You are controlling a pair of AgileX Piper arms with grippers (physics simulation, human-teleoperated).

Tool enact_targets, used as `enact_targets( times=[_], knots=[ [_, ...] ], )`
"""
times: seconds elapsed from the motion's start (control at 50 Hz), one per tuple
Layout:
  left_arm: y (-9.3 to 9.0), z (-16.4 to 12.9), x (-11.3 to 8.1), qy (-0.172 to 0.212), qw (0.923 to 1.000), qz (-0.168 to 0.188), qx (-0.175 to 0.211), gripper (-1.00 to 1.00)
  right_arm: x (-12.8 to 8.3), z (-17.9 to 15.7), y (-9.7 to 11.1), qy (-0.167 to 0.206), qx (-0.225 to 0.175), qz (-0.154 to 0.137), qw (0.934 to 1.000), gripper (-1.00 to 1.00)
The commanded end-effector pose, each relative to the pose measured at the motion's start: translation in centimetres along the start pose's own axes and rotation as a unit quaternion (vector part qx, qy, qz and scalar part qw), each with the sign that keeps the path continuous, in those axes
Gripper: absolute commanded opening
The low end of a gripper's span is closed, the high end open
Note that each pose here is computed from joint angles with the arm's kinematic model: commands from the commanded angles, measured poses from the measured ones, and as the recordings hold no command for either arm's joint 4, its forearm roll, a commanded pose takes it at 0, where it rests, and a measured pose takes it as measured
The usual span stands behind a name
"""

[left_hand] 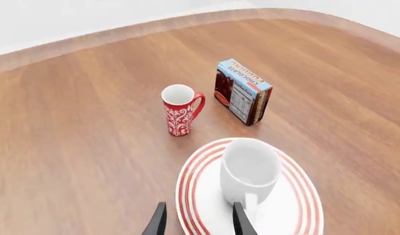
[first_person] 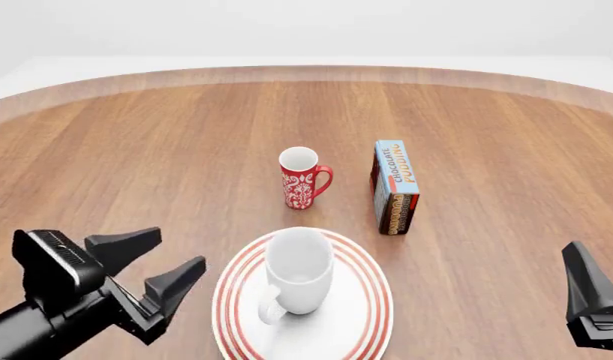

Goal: Pick up the white mug and put it on the plate, and put the chocolate pudding to the right of the plate.

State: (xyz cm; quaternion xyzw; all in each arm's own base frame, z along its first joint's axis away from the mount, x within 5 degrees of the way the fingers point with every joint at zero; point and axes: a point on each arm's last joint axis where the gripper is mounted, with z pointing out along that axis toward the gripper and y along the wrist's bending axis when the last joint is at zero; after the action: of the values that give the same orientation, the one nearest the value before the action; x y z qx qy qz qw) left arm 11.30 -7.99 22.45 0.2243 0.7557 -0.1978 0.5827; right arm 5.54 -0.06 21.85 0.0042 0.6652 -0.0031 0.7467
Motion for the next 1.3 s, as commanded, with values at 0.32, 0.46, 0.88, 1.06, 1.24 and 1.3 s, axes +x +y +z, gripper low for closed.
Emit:
enact_targets(
  times=[0.32,0.46,0.88,1.06,1.24,1.3],
  knots=[
    [2.6,-5.0,-0.1,-0.092,0.9860,-0.024,-0.137,1.00,0.0,0.0,0.0,-0.001,0.001,-0.003,1.0000,1.00],
    [2.9,-5.4,0.7,-0.096,0.9823,-0.018,-0.160,1.00,0.0,0.0,0.0,-0.001,0.001,-0.003,1.0000,1.00],
    [3.6,-8.0,2.6,-0.149,0.9482,-0.023,-0.280,1.00,0.0,0.0,0.0,-0.002,0.001,-0.004,1.0000,1.00],
    [3.4,-8.7,3.1,-0.161,0.9404,-0.012,-0.299,1.00,0.0,0.0,0.0,-0.002,0.001,-0.005,1.0000,1.00],
    [3.5,-9.1,2.5,-0.194,0.9265,-0.006,-0.322,1.00,-0.1,0.0,0.0,-0.003,0.001,-0.007,1.0000,1.00],
    [3.5,-9.2,2.3,-0.201,0.9248,0.000,-0.323,1.00,-0.1,0.0,0.0,-0.004,-0.001,-0.007,1.0000,1.00]
  ],
)
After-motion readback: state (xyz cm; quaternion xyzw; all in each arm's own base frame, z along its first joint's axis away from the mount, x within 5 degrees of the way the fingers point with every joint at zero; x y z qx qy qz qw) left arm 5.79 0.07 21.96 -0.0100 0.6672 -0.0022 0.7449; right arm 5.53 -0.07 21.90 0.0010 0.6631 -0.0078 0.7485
